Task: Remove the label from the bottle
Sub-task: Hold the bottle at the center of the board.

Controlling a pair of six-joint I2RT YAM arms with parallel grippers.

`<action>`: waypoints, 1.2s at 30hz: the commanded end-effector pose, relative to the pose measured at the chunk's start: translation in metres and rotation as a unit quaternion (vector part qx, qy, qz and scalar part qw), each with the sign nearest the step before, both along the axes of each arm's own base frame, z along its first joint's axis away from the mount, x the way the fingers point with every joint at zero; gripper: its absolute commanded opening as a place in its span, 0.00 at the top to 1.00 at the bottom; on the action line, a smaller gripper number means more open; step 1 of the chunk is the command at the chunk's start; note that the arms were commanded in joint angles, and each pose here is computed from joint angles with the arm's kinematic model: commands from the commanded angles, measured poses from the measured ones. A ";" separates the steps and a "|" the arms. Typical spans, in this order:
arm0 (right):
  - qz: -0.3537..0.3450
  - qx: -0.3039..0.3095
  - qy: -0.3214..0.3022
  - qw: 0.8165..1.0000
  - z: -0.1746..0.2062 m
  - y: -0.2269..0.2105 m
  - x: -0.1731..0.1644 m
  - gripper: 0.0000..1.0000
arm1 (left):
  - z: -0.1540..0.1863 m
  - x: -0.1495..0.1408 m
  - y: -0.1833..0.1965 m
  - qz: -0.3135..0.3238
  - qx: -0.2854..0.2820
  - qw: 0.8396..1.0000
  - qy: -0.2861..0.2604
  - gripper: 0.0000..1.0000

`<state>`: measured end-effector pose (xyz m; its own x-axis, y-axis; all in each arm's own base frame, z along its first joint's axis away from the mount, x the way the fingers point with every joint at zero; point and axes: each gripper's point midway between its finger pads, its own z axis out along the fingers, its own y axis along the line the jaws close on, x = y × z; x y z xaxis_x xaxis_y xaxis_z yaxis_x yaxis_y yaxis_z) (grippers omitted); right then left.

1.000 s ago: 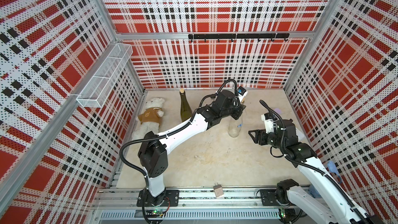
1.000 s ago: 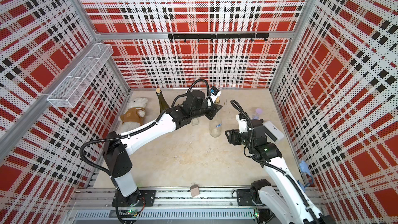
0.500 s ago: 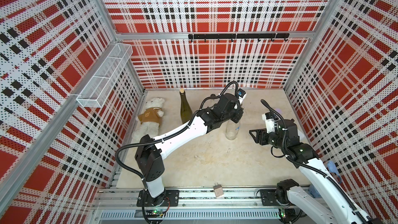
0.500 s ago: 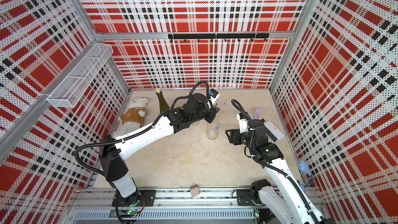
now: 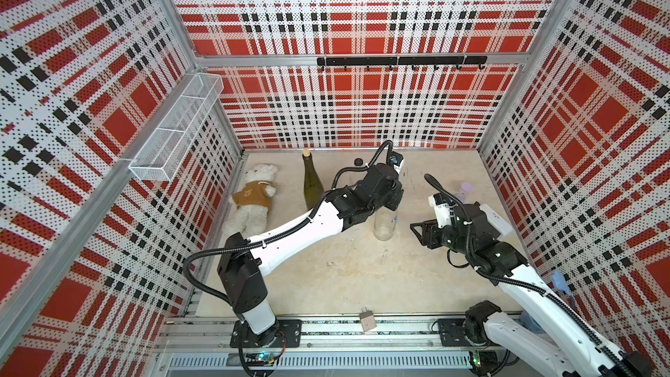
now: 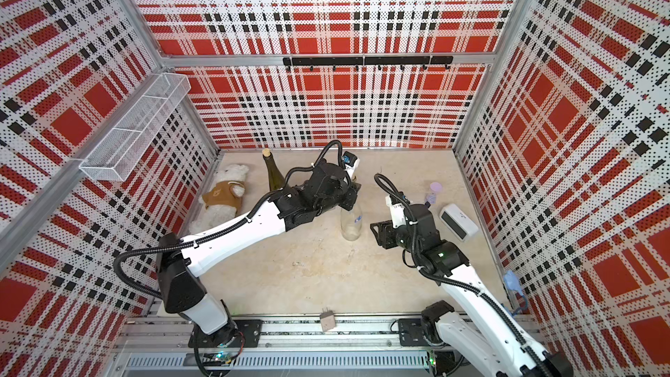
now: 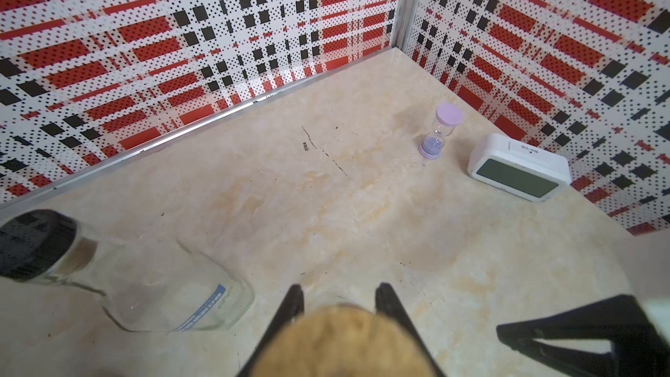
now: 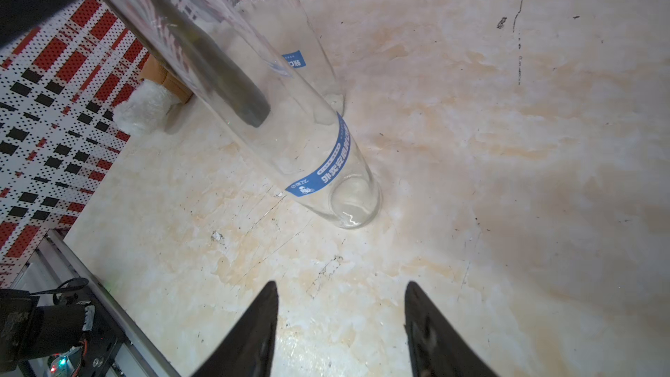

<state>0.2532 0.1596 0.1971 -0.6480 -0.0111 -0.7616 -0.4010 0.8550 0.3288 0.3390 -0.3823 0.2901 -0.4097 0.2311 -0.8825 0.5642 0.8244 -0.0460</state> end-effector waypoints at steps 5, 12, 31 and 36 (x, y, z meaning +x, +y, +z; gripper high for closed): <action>-0.008 0.009 -0.029 1.000 0.003 0.017 0.009 0.49 | 0.022 0.002 0.005 0.028 -0.050 0.998 -0.016 0.75; -0.015 0.008 -0.030 0.999 -0.001 0.029 0.015 0.56 | 0.019 0.002 0.006 0.033 -0.052 0.998 -0.013 0.75; -0.024 0.032 -0.041 0.998 -0.002 0.056 0.034 0.63 | 0.019 0.000 0.004 0.028 -0.061 0.998 -0.011 0.75; -0.024 0.032 -0.036 0.999 -0.006 0.060 0.037 0.64 | 0.018 0.000 0.002 0.023 -0.062 0.998 -0.009 0.75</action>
